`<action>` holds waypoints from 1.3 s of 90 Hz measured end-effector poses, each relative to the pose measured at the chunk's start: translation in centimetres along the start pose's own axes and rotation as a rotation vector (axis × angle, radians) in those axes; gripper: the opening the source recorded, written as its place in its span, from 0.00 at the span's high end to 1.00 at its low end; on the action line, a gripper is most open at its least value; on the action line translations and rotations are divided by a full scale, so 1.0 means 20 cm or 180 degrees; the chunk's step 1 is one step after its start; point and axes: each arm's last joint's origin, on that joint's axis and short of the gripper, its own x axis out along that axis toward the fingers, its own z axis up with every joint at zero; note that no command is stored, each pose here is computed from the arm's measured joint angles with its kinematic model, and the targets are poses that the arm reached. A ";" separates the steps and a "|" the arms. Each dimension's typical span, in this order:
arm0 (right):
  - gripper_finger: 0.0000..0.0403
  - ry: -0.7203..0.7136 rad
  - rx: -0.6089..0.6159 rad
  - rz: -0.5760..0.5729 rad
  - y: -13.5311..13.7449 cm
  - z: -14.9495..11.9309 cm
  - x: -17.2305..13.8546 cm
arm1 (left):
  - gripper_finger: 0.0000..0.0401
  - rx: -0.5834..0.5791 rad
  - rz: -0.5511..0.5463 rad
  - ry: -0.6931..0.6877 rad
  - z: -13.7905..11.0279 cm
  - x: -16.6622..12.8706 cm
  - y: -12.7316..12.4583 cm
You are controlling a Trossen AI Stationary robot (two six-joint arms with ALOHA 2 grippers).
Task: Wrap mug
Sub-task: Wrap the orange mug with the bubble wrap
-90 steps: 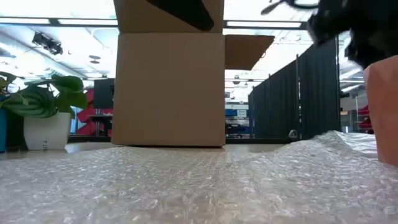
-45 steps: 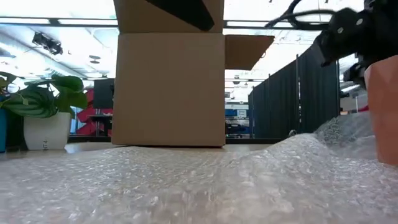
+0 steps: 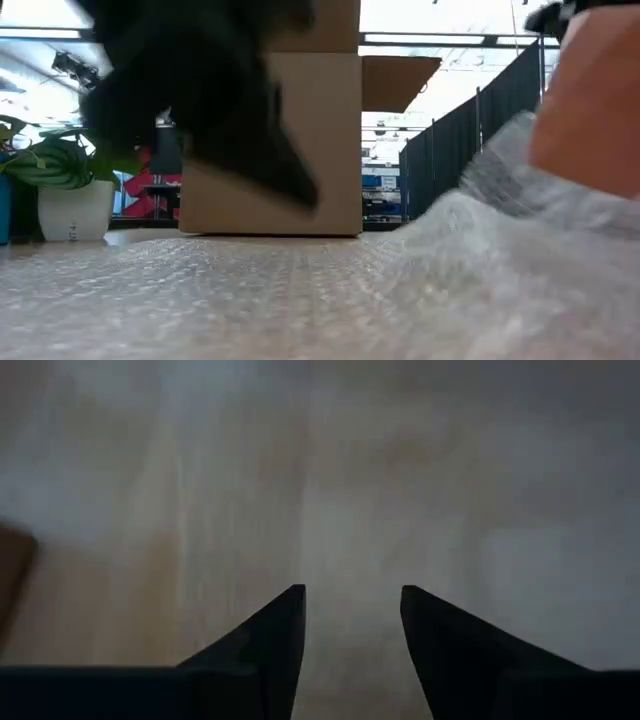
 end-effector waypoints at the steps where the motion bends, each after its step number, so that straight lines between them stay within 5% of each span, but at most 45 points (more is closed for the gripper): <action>1: 0.99 -0.0027 -0.0034 -0.0027 0.00 0.00 0.00 | 0.62 -0.0020 0.0011 0.0010 -0.01 0.01 0.01; 25: 0.99 -0.0374 -0.0524 -0.0762 -0.02 -0.05 0.04 | 0.62 -0.0495 0.0273 0.0221 -0.17 0.10 0.14; 55: 0.99 -0.0573 -0.0698 -0.1274 -0.03 -0.15 0.23 | 0.62 -0.0357 0.0251 0.0305 -0.20 0.10 0.15; 95: 0.99 -0.0379 -0.2059 -0.2481 0.17 -0.17 0.63 | 0.62 -0.0184 0.0272 0.0618 -0.21 0.02 0.20; 117: 0.94 -0.0323 -0.2371 -0.2633 0.25 -0.18 0.69 | 0.62 0.0023 0.0419 0.1168 -0.20 -0.12 0.28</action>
